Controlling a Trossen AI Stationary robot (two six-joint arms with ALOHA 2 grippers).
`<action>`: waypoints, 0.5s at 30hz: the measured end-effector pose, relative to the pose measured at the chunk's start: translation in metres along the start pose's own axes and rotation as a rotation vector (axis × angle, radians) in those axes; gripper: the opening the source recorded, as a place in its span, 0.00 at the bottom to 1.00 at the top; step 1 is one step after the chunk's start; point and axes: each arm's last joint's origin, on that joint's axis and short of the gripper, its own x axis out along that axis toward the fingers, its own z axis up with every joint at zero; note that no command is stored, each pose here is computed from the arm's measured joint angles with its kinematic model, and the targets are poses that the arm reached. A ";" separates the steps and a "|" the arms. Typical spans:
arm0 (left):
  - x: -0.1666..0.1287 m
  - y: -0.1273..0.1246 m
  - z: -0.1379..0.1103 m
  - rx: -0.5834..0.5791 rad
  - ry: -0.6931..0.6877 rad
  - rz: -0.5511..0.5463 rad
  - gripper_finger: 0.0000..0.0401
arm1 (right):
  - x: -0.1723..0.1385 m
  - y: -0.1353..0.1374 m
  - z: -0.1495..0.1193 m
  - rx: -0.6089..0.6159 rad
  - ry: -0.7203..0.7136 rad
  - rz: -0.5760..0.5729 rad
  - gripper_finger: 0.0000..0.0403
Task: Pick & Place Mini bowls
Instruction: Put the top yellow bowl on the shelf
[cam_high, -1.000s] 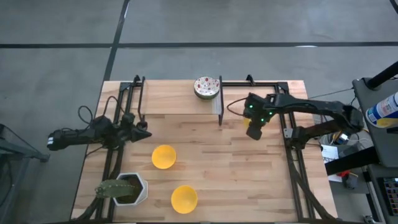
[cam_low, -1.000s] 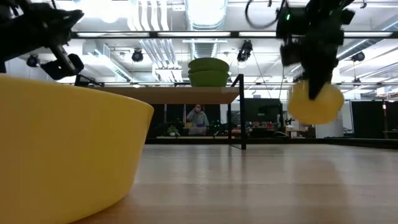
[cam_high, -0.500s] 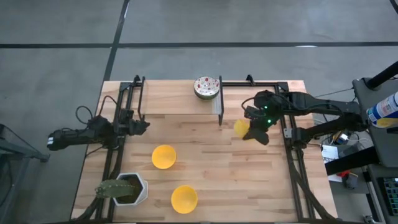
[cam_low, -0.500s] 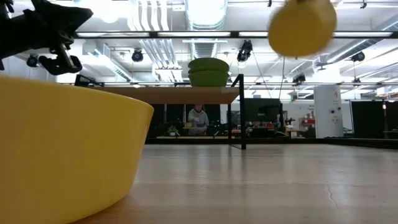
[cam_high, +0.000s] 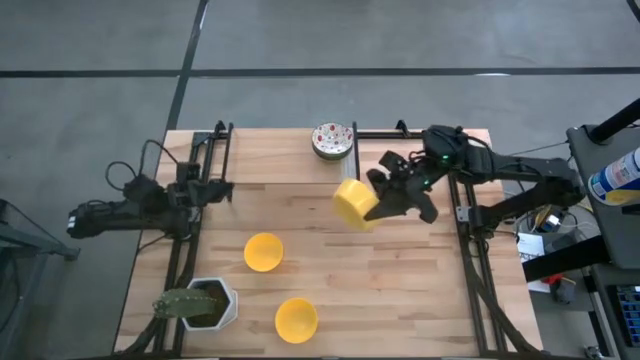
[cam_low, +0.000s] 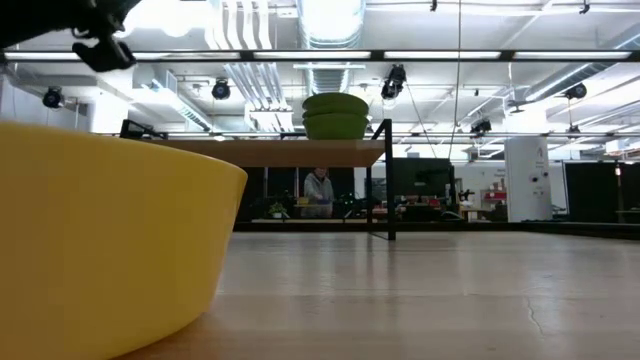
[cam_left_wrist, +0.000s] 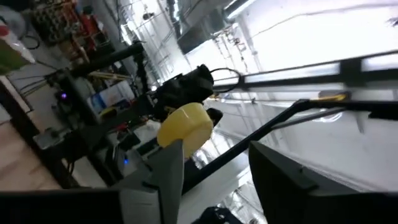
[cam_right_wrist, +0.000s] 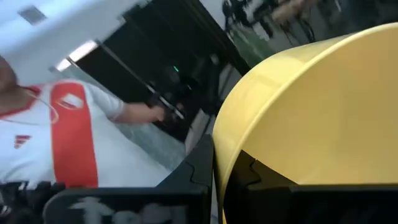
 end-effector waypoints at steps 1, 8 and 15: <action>0.004 -0.002 0.000 0.005 0.020 0.013 0.44 | 0.005 -0.005 0.000 0.005 0.024 -0.007 0.02; 0.037 -0.007 0.002 -0.274 0.130 0.220 0.45 | 0.054 -0.042 -0.011 0.024 0.249 -0.127 0.02; 0.072 -0.029 0.009 -0.386 0.245 0.327 0.45 | 0.088 -0.066 -0.015 -0.040 0.499 -0.378 0.02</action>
